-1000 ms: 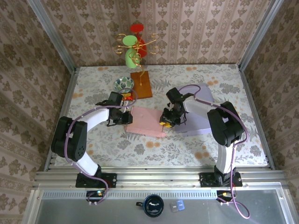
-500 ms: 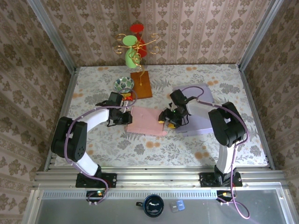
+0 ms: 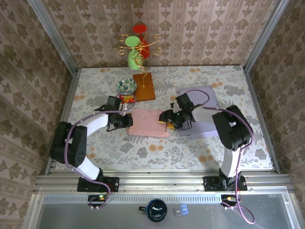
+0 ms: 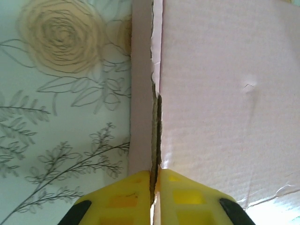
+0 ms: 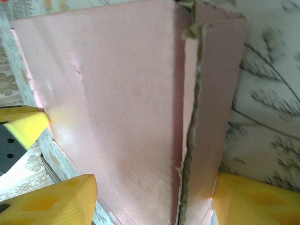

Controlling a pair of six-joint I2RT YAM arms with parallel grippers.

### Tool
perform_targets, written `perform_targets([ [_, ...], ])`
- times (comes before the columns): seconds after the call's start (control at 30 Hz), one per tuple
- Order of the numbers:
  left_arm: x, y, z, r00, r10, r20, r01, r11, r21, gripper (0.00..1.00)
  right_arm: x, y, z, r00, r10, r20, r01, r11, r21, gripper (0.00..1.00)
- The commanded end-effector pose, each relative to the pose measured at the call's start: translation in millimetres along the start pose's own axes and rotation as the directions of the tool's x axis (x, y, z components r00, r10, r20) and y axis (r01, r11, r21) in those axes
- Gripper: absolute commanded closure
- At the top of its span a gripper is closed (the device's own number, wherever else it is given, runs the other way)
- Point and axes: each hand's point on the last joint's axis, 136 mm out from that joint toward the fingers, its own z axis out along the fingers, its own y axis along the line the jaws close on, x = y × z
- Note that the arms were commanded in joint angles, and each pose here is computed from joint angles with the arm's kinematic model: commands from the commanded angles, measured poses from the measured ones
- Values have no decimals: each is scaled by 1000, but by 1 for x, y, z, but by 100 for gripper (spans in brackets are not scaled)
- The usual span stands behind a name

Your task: Fold the paper box

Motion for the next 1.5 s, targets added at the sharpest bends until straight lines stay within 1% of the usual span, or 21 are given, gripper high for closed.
perform_targets([
  [0.0,34,32,11,991,-102,-92,95,992,-82,89,-4,40,11,996,-94,7,94,985,-147,34],
  [0.2,36,43,10,983,-169,-75,165,985,-57,90,-6,72,10,994,-104,33,109,965,-239,35],
  [0.3,39,51,10,979,-188,-83,182,980,-76,90,-8,84,4,992,-116,56,126,959,-255,35],
  [0.37,39,55,9,978,-194,-83,187,979,-85,90,-8,80,2,993,-112,47,120,967,-226,35],
  [0.47,39,57,7,977,-196,-80,189,978,-90,90,-6,62,0,994,-102,26,105,984,-147,34],
  [0.53,39,59,7,977,-198,-79,190,977,-93,91,-5,49,-2,995,-98,17,99,990,-103,31],
  [0.67,40,59,7,976,-202,-80,194,977,-93,91,0,36,-3,993,-115,-22,114,992,-51,26],
  [0.8,42,61,7,976,-204,-83,196,976,-97,91,-1,23,-8,992,-122,-23,122,992,7,20],
  [0.9,43,63,6,976,-201,-82,192,976,-105,92,-1,25,-10,993,-120,-24,119,993,-26,17],
  [1.13,44,66,4,975,-210,-77,201,974,-108,93,-2,24,2,992,-114,-61,111,992,-56,17],
  [1.33,48,75,2,967,-246,-67,239,966,-99,93,-9,48,7,988,-141,-58,132,981,-139,18],
  [1.47,44,74,1,969,-241,-55,237,969,-70,93,-11,64,14,985,-154,-76,138,973,-184,19],
])
